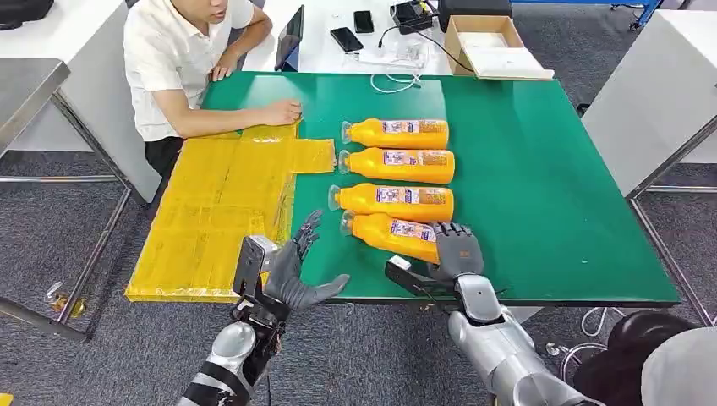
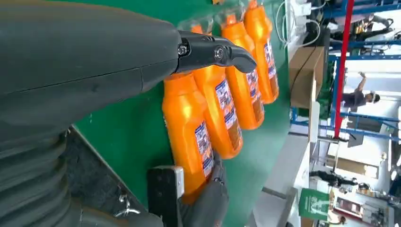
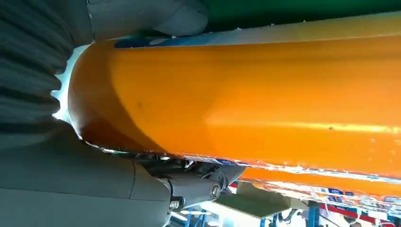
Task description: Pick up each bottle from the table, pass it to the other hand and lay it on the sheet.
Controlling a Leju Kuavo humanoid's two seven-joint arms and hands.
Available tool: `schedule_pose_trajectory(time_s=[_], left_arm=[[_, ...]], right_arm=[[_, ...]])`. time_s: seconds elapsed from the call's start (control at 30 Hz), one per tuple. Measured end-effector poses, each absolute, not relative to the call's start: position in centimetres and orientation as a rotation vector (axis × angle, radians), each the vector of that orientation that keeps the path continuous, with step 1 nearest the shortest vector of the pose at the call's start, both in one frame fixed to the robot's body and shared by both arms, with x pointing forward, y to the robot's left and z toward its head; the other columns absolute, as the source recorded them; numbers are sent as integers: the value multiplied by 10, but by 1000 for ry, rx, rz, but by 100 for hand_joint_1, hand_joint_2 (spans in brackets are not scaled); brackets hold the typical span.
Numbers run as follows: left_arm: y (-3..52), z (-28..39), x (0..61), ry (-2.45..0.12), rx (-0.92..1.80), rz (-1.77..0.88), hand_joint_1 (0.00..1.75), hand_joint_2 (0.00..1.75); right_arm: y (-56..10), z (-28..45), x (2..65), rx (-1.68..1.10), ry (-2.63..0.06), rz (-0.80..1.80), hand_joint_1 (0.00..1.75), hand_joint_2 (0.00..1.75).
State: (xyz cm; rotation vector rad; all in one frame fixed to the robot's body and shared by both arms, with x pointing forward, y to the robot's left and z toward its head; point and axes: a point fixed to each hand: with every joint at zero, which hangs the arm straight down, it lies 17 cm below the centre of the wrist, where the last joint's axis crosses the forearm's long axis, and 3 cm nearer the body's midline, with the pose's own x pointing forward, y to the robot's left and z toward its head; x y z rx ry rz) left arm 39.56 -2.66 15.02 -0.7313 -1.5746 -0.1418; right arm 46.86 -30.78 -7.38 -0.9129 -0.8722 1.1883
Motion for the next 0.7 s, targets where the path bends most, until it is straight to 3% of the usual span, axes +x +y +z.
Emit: schedule_pose_trajectory(time_s=[0.7], left_arm=[[-13, 154, 399, -1621, -689, -72, 0, 175]], right_arm=[[-263, -62, 460, -534, -1237, 988, 175, 175]])
